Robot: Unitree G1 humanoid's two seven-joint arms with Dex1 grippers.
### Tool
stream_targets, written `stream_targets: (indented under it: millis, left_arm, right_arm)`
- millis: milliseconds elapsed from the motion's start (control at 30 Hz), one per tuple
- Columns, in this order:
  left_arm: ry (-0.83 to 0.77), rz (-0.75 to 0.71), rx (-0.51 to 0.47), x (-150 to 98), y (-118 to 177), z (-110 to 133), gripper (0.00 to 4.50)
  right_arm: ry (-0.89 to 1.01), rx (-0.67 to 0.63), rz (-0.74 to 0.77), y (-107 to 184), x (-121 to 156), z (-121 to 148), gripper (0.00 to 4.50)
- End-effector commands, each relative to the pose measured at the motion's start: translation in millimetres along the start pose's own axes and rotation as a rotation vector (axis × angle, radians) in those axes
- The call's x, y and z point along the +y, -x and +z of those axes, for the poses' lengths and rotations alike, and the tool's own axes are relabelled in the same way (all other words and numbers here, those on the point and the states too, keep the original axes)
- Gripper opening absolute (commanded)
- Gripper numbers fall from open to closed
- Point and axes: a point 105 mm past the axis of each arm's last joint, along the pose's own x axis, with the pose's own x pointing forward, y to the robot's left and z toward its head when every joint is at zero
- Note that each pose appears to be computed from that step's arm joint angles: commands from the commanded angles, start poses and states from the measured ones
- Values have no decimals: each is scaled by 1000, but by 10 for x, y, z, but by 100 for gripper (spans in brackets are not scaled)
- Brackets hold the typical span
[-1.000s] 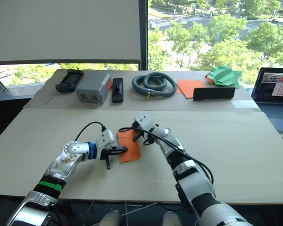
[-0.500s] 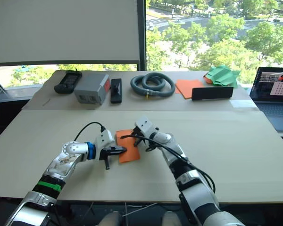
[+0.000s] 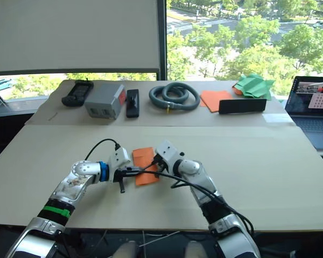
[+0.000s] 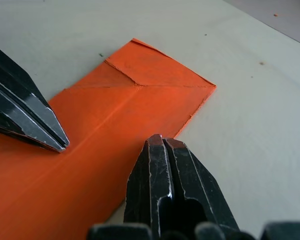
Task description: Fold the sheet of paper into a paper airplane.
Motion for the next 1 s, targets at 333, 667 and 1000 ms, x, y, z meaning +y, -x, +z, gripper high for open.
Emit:
stream_targets:
  millis: [333, 667, 1000]
  left_arm:
    - [47, -21, 96, -48, -15, -254, 0]
    - [51, -31, 98, -82, -25, -266, 0]
    - [48, -37, 99, -81, -29, -268, 0]
  right_arm:
    - [-16, 124, 2, 91, 62, -243, 2]
    - [-60, 164, 88, 267, 343, -386, 2]
    - [-110, 213, 116, 509, 540, -534, 2]
